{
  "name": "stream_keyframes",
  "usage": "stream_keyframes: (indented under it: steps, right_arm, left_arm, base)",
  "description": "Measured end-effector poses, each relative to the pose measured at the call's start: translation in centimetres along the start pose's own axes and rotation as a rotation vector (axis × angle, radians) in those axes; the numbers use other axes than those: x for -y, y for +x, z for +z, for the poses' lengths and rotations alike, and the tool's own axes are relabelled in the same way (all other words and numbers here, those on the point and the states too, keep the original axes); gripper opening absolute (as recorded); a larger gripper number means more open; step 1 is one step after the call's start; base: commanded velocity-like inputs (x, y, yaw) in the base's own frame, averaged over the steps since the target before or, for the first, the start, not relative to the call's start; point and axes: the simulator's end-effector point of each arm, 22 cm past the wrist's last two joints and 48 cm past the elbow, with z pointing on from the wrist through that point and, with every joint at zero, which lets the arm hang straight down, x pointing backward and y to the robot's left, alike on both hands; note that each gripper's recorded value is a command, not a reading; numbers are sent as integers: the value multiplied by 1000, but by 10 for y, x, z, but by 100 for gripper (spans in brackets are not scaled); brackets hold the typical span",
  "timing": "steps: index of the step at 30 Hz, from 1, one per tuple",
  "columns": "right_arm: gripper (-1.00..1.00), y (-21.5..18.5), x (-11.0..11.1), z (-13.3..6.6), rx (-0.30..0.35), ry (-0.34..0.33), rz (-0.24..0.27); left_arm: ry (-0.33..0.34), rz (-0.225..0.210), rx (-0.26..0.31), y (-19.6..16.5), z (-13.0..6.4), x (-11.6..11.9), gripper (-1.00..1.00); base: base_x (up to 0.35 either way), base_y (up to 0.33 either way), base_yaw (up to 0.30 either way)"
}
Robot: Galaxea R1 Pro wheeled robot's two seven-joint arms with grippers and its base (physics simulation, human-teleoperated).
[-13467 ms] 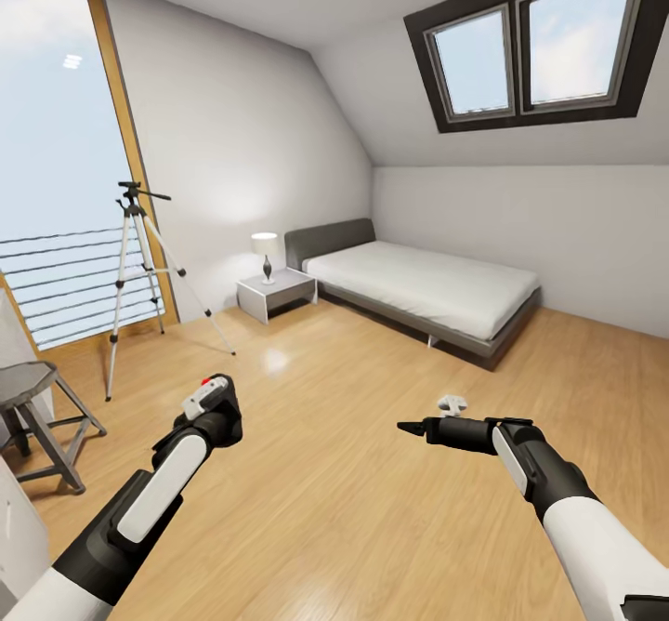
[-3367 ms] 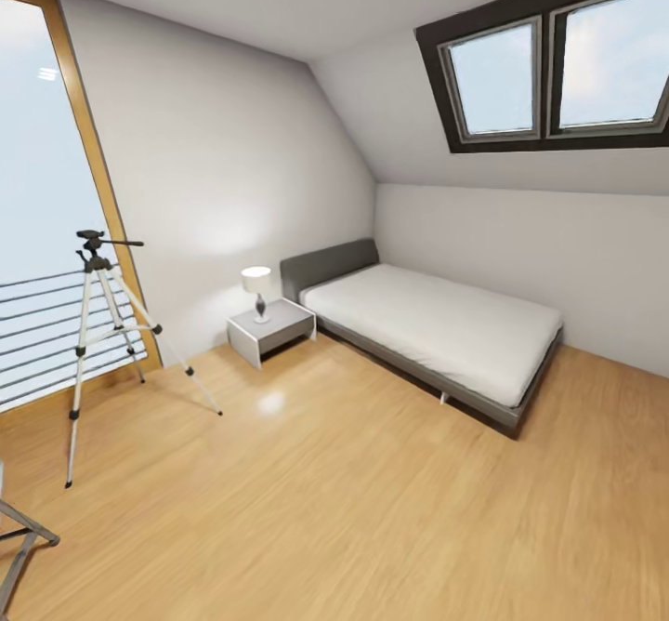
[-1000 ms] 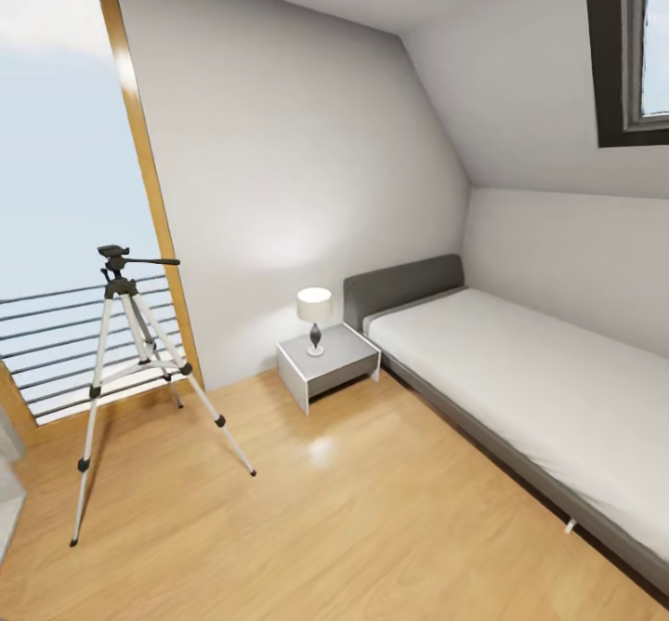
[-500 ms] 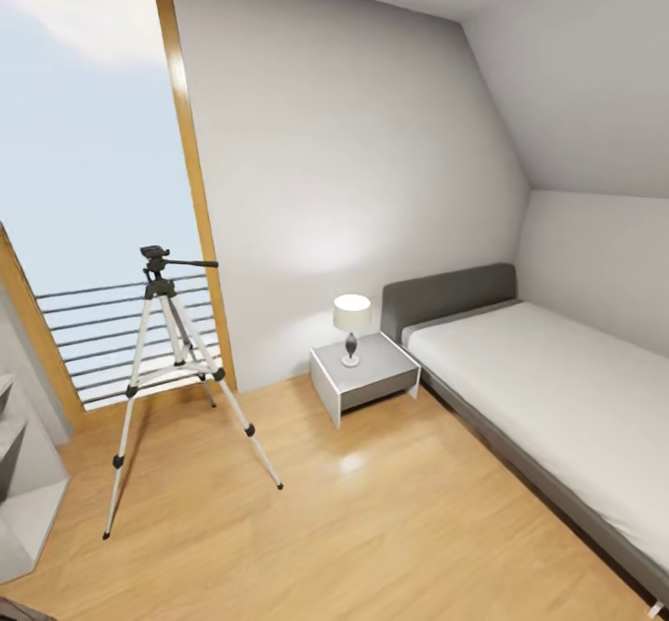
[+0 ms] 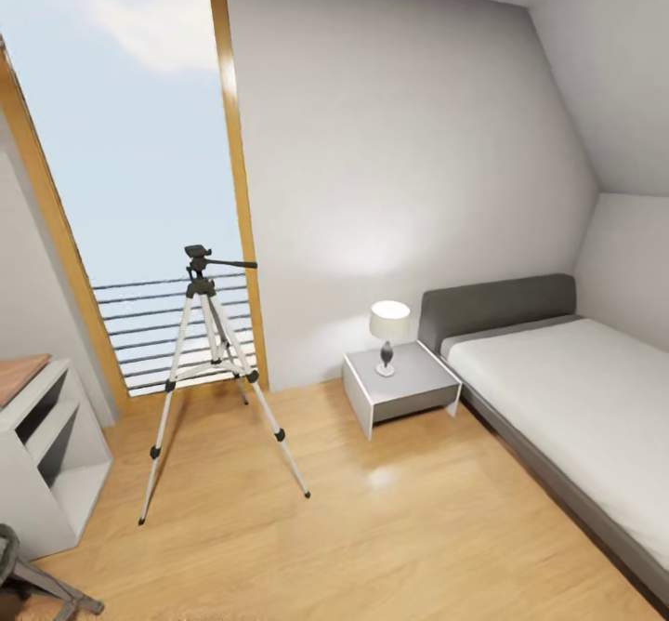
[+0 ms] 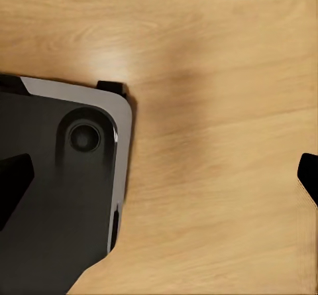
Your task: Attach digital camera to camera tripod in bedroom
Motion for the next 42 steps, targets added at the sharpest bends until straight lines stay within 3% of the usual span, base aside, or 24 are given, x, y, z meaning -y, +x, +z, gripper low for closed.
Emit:
stream_keyframes:
  steps: [20,42]
  right_arm:
    - [100,0,0,0,0,0,0]
    - [100,0,1,0,1,1,2]
  left_arm:
    - [2,1,0,0,0,1,-100]
    - [-1,0,-2,1,0,0,-100]
  base:
    - [65,0,260]
    - [300,0,23]
